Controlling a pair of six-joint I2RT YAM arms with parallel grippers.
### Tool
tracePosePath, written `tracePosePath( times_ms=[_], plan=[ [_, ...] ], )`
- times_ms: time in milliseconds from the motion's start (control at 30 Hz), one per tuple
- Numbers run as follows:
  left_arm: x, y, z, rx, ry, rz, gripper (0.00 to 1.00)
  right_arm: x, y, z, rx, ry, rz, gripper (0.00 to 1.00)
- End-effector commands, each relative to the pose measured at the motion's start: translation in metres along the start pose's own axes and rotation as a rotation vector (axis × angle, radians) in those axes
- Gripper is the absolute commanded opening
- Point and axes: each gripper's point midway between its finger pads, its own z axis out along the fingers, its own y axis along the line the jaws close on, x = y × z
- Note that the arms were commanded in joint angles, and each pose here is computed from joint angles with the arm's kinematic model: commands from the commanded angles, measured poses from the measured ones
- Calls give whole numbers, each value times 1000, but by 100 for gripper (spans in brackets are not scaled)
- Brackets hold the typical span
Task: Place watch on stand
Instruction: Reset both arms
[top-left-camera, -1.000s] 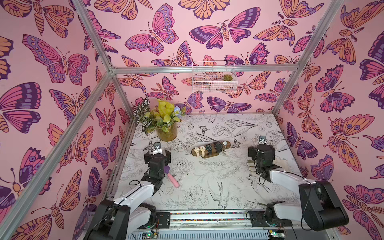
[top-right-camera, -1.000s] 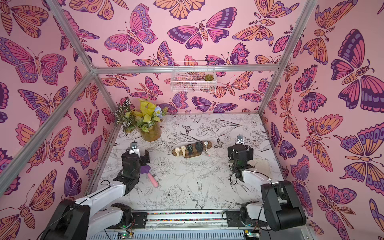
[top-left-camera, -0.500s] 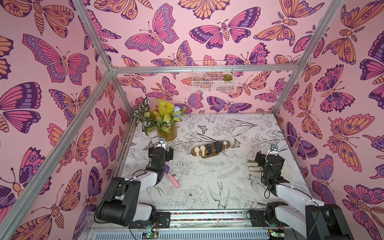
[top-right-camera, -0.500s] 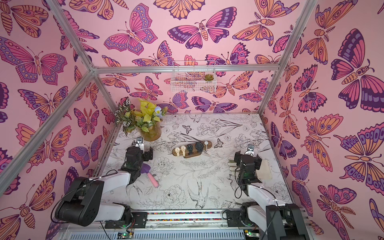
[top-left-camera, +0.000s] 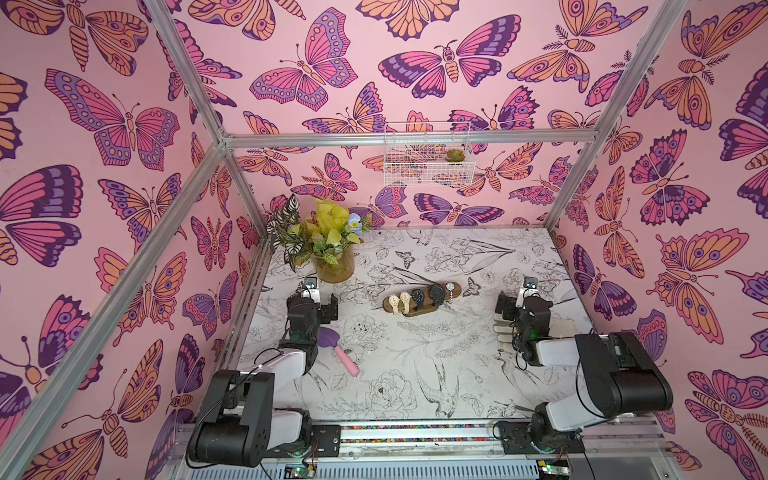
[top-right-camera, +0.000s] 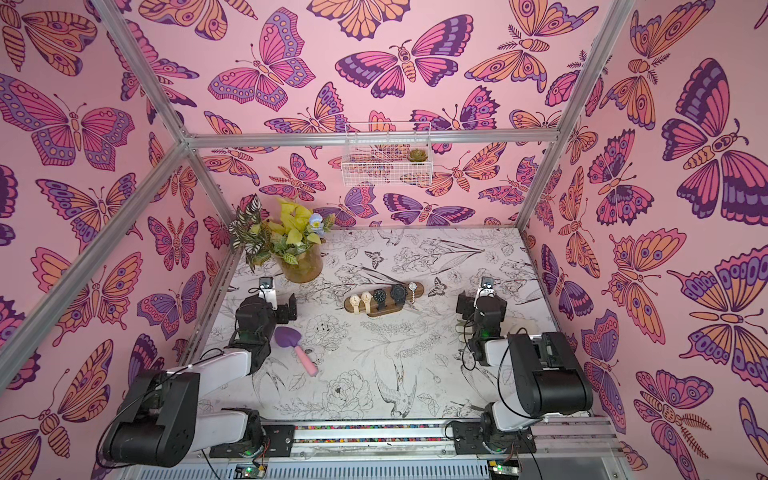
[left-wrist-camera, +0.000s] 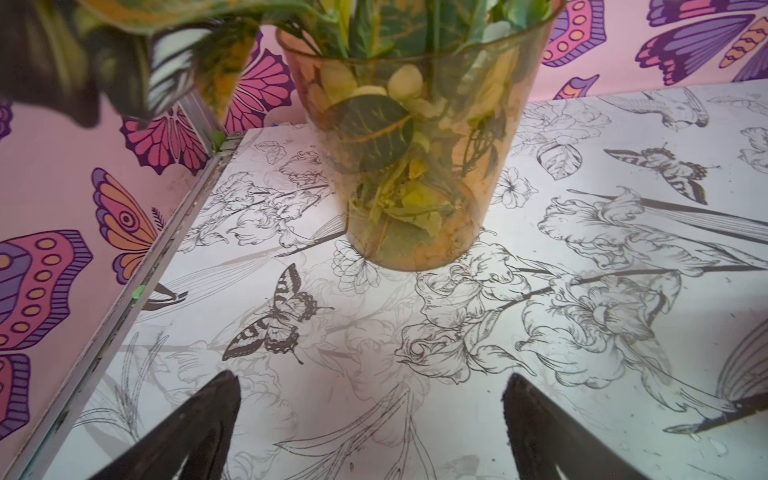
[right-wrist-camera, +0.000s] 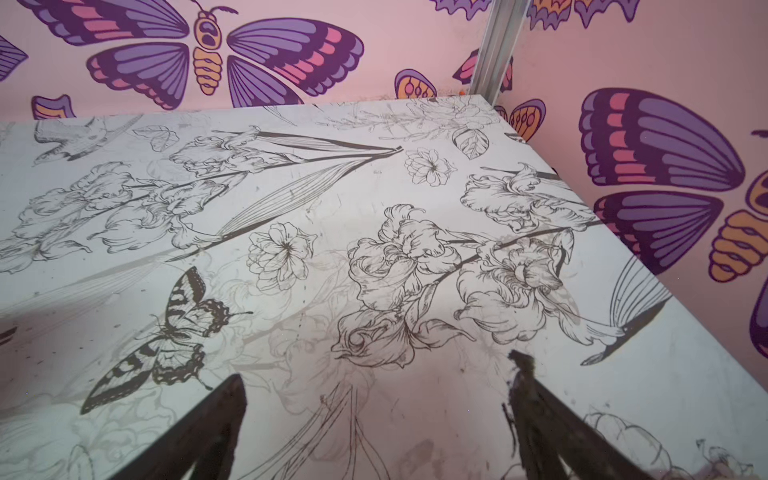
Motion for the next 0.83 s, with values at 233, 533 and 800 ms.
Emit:
tracePosePath(
  times_ms=[233, 533, 800],
  plan=[
    [26, 4, 22, 71, -34, -74, 99, -13, 10, 4, -56, -7, -15, 99],
    [22, 6, 31, 62, 20, -79, 99, -12, 10, 5, -54, 8, -11, 99],
    [22, 6, 31, 62, 22, -79, 99, -12, 9, 7, -83, 16, 3, 99]
  ],
)
